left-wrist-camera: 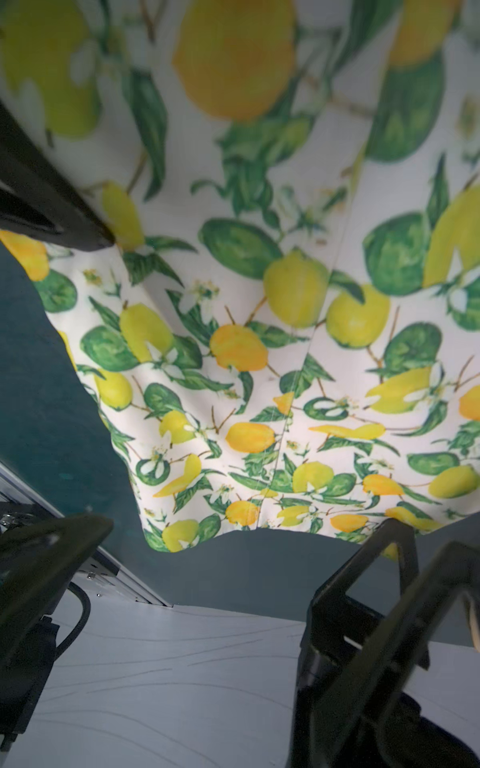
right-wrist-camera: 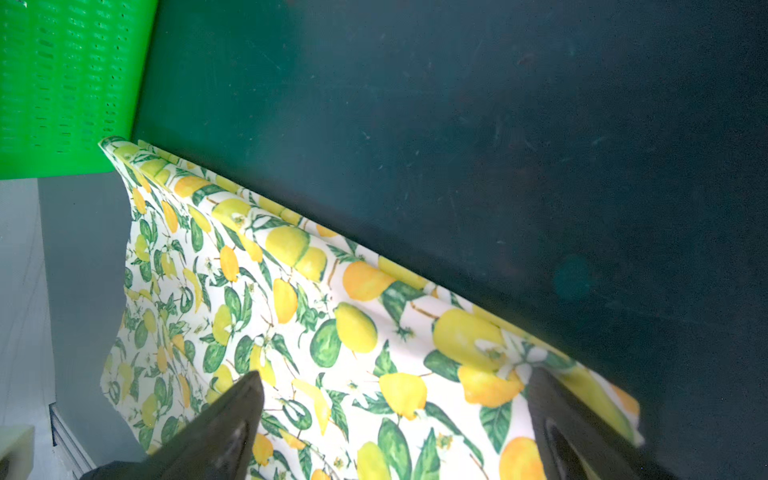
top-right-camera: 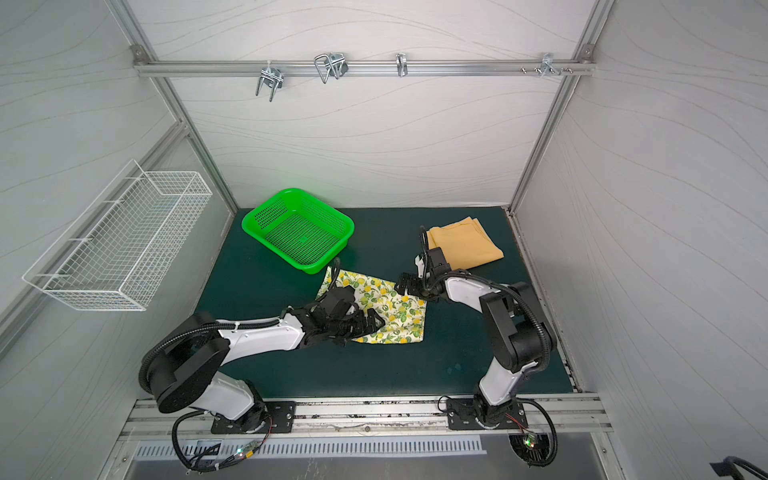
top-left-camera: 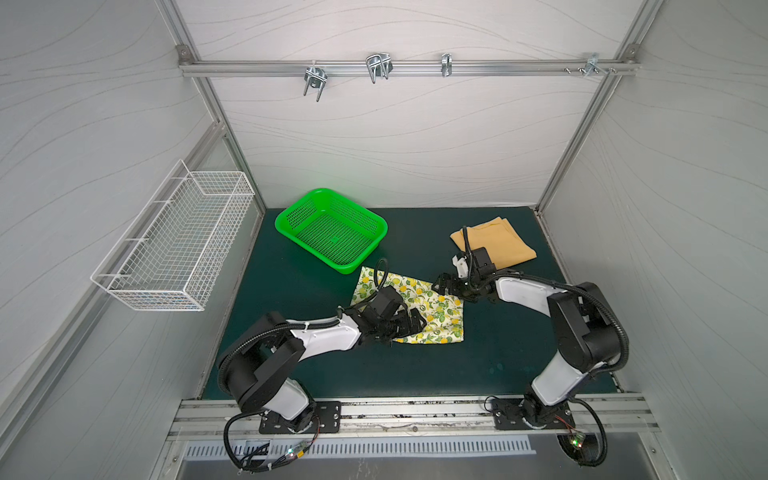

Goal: Fold and stack the skirts

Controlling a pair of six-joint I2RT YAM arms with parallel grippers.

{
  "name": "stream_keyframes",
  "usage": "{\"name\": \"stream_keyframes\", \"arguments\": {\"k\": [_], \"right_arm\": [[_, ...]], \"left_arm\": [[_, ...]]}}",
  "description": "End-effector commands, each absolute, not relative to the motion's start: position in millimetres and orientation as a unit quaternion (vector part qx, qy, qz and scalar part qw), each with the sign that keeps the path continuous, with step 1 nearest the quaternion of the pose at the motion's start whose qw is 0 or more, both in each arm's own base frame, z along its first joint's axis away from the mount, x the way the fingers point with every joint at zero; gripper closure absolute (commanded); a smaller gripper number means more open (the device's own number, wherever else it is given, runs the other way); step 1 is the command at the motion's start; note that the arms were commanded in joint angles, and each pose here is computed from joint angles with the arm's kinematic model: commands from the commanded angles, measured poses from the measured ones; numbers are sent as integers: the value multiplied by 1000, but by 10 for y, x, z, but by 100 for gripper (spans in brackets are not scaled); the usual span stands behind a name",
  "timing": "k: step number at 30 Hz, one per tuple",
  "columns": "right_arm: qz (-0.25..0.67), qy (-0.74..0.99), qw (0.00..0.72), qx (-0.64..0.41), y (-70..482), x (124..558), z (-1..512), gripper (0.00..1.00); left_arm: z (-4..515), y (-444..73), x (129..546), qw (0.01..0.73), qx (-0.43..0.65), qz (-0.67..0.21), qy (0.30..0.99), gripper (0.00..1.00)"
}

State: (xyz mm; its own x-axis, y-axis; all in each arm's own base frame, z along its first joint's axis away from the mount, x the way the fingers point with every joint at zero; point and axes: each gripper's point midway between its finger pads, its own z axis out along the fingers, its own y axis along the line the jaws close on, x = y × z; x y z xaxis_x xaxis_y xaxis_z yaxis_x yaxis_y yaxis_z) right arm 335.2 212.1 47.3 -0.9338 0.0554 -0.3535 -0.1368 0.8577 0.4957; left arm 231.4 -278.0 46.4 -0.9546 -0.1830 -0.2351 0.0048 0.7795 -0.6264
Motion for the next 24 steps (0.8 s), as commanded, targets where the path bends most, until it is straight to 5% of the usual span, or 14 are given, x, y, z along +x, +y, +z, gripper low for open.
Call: {"name": "stream_keyframes", "arguments": {"k": [1,13,24], "right_arm": [[245,957,152,-15,1980,3208,371,1],[253,947,193,-44,2046,3048,845,1],[279,934,191,-116,2493,2174,1004,1]], "left_arm": [[374,-2534,2266,135,-63,-300,942,1],[605,-2112,2308,157,-90,-287,940,1],[724,-1920,2370,172,-105,-286,937,1]]}}
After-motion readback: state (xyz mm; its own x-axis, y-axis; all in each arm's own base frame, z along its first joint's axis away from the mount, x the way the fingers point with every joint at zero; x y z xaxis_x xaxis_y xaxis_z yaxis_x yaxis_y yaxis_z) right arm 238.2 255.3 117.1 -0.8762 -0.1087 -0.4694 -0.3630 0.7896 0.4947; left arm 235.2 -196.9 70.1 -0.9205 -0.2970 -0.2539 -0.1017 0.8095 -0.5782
